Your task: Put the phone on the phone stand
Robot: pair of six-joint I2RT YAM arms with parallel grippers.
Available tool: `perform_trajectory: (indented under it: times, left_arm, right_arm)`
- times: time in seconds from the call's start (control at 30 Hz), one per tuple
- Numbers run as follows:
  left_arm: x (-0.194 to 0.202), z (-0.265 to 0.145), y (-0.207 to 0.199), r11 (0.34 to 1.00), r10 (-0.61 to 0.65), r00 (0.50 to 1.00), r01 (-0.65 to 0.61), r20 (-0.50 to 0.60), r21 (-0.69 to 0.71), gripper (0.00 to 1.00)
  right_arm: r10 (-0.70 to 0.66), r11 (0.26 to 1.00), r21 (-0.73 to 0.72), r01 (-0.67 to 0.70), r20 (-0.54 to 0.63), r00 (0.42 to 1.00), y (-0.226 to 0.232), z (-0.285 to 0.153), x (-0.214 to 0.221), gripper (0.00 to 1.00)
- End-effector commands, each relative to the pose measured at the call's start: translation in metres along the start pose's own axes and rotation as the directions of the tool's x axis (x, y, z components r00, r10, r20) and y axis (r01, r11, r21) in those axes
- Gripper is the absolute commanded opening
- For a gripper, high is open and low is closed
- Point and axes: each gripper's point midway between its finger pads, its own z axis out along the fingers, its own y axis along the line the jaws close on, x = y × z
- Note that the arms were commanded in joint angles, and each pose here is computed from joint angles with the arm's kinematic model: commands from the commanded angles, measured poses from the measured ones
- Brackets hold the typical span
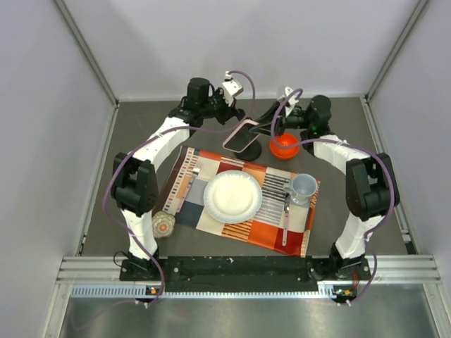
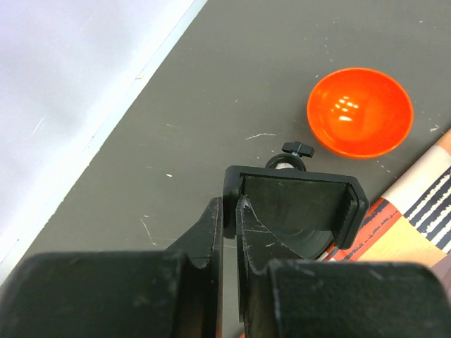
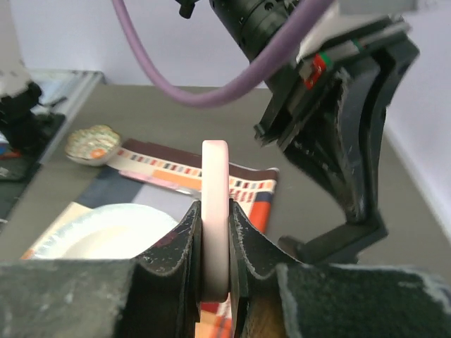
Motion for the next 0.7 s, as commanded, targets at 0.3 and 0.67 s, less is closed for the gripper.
perform_trajectory:
  times: [0.3, 0.67]
  left_arm:
    - [-0.043, -0.006, 0.0, 0.999, -0.046, 0.996, 0.046, 0.077, 0.013, 0.0]
    - [-0.044, -0.008, -0.002, 0.997, -0.074, 0.996, 0.072, 0.058, 0.034, 0.0]
  right_arm:
    - [-0.292, 0.953, -0.039, 0.301, 0.148, 0.945, 0.007, -0.024, -0.091, 0.0]
    - [-0.339, 0.934, -0.044, 0.353, 0.189, 0.921, -0.028, 0.006, -0.09, 0.0]
